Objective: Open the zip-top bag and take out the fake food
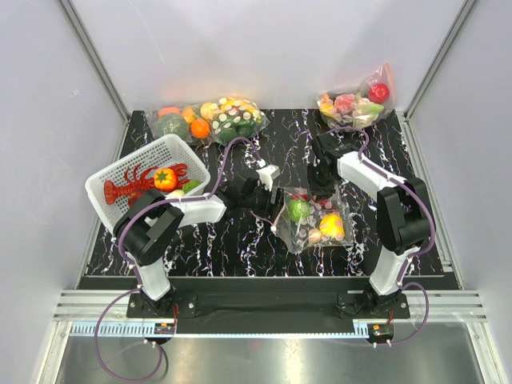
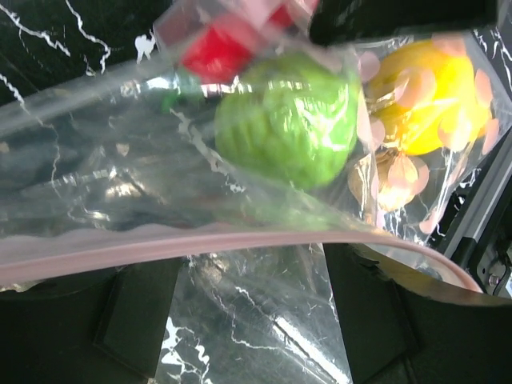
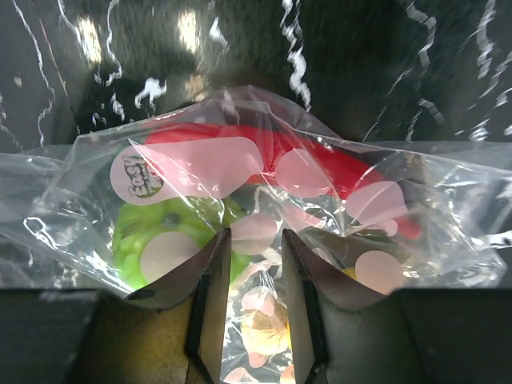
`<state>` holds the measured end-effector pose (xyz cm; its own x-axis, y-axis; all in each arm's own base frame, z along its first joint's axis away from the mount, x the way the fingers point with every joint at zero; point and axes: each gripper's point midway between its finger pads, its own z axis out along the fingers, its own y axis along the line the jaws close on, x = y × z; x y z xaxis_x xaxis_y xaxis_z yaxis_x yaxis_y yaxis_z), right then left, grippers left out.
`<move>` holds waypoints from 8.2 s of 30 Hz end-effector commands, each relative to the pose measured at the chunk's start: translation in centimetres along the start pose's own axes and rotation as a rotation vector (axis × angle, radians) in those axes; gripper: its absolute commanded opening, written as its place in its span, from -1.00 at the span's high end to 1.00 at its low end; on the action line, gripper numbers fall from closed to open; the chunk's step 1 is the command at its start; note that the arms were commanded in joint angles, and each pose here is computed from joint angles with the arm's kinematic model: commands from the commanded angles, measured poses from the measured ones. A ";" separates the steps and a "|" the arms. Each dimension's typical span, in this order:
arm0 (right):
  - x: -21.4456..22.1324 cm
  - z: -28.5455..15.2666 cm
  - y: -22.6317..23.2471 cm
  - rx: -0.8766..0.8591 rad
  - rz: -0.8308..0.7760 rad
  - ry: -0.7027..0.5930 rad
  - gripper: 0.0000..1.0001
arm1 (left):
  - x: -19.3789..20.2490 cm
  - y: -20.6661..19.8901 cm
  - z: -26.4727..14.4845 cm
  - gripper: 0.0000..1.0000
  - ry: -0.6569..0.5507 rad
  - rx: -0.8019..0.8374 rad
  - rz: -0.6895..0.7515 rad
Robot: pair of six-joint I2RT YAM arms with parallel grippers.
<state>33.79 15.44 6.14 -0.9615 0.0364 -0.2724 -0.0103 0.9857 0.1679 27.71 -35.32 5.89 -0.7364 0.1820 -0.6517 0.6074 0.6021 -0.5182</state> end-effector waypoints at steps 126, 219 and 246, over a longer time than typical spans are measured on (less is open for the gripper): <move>6.9 0.6 3.4 -0.272 -0.034 0.146 1.00 | 2.2 -3.3 -1.2 -0.34 0.041 -0.074 0.283; 2.8 -3.4 6.1 -0.353 0.003 0.077 1.00 | -11.9 0.5 -16.6 -0.45 -0.306 -0.063 0.104; 1.6 -6.5 8.4 -0.511 0.057 0.049 1.00 | -4.9 -0.4 -6.7 -0.10 -0.057 0.033 0.105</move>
<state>29.14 21.51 9.48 -0.9911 0.0512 -0.1227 -0.0254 0.8328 0.5530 28.29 -29.29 12.20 -0.7062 0.1924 -0.6814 0.6348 0.5982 -0.4890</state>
